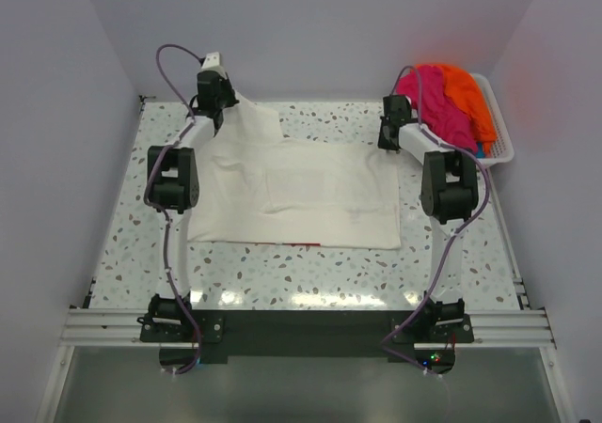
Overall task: Fold and stack the t-shirts
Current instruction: Fold the tshirt
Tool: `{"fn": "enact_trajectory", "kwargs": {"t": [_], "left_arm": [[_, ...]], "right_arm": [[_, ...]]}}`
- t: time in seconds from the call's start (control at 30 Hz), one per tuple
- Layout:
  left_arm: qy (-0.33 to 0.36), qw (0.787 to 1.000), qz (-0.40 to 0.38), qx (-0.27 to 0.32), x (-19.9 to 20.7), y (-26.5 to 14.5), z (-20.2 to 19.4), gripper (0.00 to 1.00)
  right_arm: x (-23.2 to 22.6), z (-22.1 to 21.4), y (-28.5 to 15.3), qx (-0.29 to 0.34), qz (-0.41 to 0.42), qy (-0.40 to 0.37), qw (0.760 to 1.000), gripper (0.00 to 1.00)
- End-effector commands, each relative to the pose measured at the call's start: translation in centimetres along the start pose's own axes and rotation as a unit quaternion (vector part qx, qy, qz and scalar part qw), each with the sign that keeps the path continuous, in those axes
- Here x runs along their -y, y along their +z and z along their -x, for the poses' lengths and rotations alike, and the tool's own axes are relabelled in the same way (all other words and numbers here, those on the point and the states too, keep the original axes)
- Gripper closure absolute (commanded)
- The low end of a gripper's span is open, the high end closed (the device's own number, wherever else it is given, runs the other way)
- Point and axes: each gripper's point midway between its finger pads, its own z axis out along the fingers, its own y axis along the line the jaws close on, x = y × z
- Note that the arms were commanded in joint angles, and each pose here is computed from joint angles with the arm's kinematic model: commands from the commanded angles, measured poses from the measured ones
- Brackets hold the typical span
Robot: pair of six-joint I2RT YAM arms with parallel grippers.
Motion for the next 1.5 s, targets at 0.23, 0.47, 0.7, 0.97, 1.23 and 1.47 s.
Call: {"fn": "enact_trajectory", "kwargs": {"t": [0.23, 0.47, 0.7, 0.97, 1.23, 1.47], "left_arm": [[-0.023, 0.996, -0.037, 0.076, 2.1, -5.8, 9.2, 1.00], [-0.058, 0.995, -0.028, 0.075, 1.9, -10.7, 9.1, 1.00], [-0.101, 0.993, 0.007, 0.064, 0.5, -16.8, 7.2, 1.00], [-0.147, 0.987, 0.039, 0.055, -0.8, -22.6, 4.7, 1.00], [-0.181, 0.978, 0.091, 0.039, -2.9, -27.4, 1.5, 1.00], [-0.213, 0.969, 0.125, 0.023, -4.0, -30.2, -0.8, 1.00]], "right_arm": [[1.7, 4.3, -6.7, 0.083, -0.004, 0.051, 0.995, 1.00], [2.3, 2.5, -9.5, 0.080, 0.003, 0.076, 0.994, 1.00], [3.4, -1.5, -11.7, 0.055, 0.002, 0.102, 0.993, 1.00], [4.2, -4.2, -14.2, 0.043, 0.010, 0.127, 0.991, 1.00], [4.4, -5.6, -15.2, 0.032, 0.014, 0.134, 0.990, 1.00], [4.9, -6.7, -15.4, 0.027, 0.006, 0.140, 0.990, 1.00]]}}
